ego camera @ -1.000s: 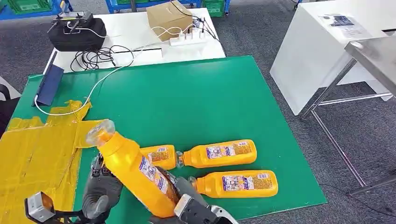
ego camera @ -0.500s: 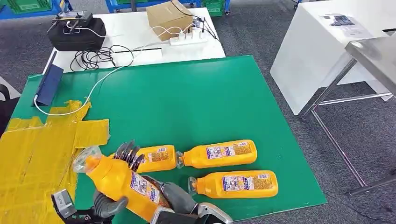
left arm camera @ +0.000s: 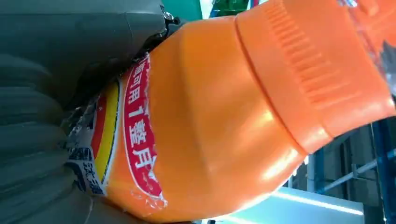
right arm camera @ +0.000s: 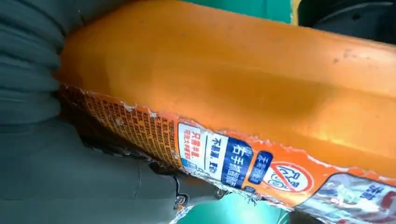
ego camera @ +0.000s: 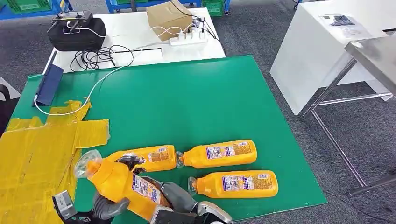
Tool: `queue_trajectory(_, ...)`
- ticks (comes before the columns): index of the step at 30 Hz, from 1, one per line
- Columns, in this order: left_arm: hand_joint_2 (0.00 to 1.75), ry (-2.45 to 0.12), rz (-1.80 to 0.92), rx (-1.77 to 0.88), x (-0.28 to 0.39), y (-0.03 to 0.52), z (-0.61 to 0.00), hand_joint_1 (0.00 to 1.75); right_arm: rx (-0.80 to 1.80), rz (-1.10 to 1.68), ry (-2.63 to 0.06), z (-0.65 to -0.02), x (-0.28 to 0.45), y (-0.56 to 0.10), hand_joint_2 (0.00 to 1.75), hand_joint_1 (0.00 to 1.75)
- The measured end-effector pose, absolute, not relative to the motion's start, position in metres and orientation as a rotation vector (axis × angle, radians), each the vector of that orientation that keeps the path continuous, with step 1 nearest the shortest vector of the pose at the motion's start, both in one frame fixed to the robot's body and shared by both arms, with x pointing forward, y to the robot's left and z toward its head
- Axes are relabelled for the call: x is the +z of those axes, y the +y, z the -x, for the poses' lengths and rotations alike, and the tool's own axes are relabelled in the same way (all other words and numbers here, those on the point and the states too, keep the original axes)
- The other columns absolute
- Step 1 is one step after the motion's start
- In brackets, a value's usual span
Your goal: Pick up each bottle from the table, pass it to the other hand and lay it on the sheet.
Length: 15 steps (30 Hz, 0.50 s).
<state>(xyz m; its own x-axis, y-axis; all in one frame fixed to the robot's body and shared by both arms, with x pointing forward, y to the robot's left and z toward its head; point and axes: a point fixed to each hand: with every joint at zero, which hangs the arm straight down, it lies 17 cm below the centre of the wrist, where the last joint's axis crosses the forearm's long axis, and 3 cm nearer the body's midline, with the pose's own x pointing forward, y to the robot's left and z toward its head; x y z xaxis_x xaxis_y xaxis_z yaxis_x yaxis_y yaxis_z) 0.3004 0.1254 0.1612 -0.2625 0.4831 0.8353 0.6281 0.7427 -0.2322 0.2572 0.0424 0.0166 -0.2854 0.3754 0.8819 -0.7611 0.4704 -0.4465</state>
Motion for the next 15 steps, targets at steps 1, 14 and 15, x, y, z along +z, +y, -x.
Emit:
queue_trajectory(1,1.75,-1.918,0.842,-0.183,0.161,0.128,-0.299,1.75,1.143,-0.347,-1.481,-0.26,0.019,0.038,1.75,1.75)
queue_trajectory(14,1.75,-2.067,0.562,-0.318,0.194,0.159,-0.311,1.75,1.009,-0.352,-1.586,-0.29,0.068,0.006,1.75,0.0)
queue_trajectory(15,1.75,-2.089,0.471,-0.324,0.198,0.167,-0.318,1.75,0.985,-0.344,-1.602,-0.298,0.077,0.001,1.75,0.0)
